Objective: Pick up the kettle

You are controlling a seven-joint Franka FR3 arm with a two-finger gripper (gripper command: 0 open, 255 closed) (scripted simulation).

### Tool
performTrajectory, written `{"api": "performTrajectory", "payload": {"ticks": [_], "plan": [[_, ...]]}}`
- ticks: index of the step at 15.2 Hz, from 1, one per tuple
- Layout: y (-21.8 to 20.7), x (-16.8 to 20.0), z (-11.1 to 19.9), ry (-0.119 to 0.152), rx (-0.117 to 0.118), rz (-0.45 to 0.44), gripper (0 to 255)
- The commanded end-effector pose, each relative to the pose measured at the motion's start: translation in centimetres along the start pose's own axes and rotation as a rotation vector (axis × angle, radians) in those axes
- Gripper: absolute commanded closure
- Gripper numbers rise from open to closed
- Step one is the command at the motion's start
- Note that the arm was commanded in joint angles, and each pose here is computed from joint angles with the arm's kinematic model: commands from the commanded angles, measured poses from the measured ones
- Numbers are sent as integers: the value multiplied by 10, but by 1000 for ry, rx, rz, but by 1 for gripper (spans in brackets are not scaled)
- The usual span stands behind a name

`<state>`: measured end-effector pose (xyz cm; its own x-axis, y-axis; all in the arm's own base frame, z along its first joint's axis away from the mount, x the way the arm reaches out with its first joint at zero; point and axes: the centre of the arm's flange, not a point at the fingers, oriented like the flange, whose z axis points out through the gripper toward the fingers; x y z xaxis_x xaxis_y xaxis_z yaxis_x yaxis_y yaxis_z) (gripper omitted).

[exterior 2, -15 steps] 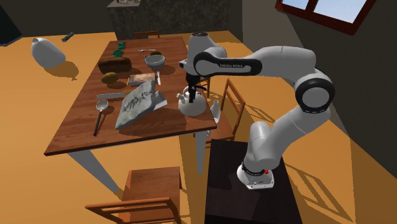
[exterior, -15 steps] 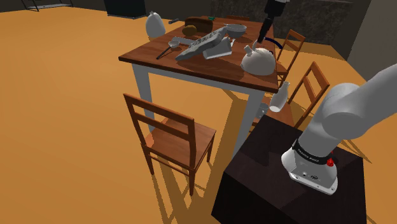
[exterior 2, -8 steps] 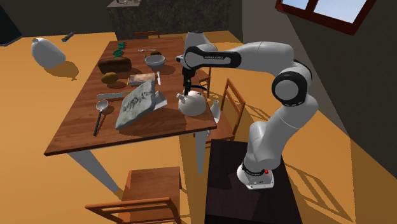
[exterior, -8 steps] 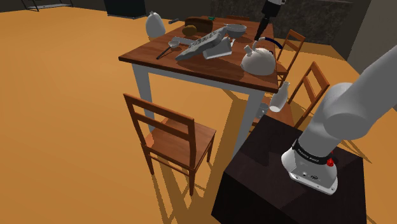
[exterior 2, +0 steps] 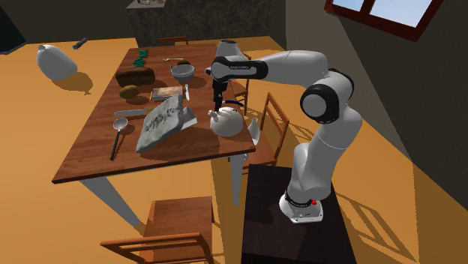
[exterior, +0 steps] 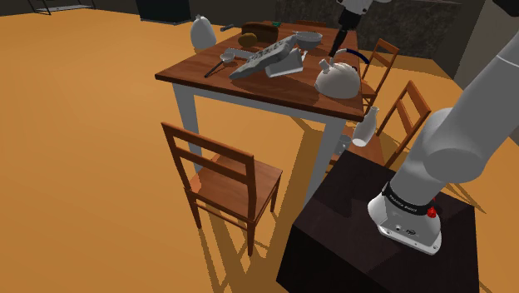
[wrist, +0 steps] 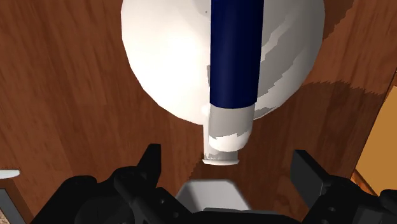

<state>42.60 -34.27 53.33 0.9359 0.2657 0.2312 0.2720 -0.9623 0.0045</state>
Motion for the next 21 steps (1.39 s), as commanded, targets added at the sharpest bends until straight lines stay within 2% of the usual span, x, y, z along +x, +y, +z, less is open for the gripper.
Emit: {"api": "performTrajectory", "payload": {"ticks": [1, 4, 5, 14, 21], "plan": [[1, -3, 9, 0, 0, 0, 0], [1, -5, 17, 0, 0, 0, 0], [2, -5, 17, 0, 0, 0, 255], [1, -5, 17, 0, 0, 0, 255], [1, 4, -19, 0, 0, 0, 255]]}}
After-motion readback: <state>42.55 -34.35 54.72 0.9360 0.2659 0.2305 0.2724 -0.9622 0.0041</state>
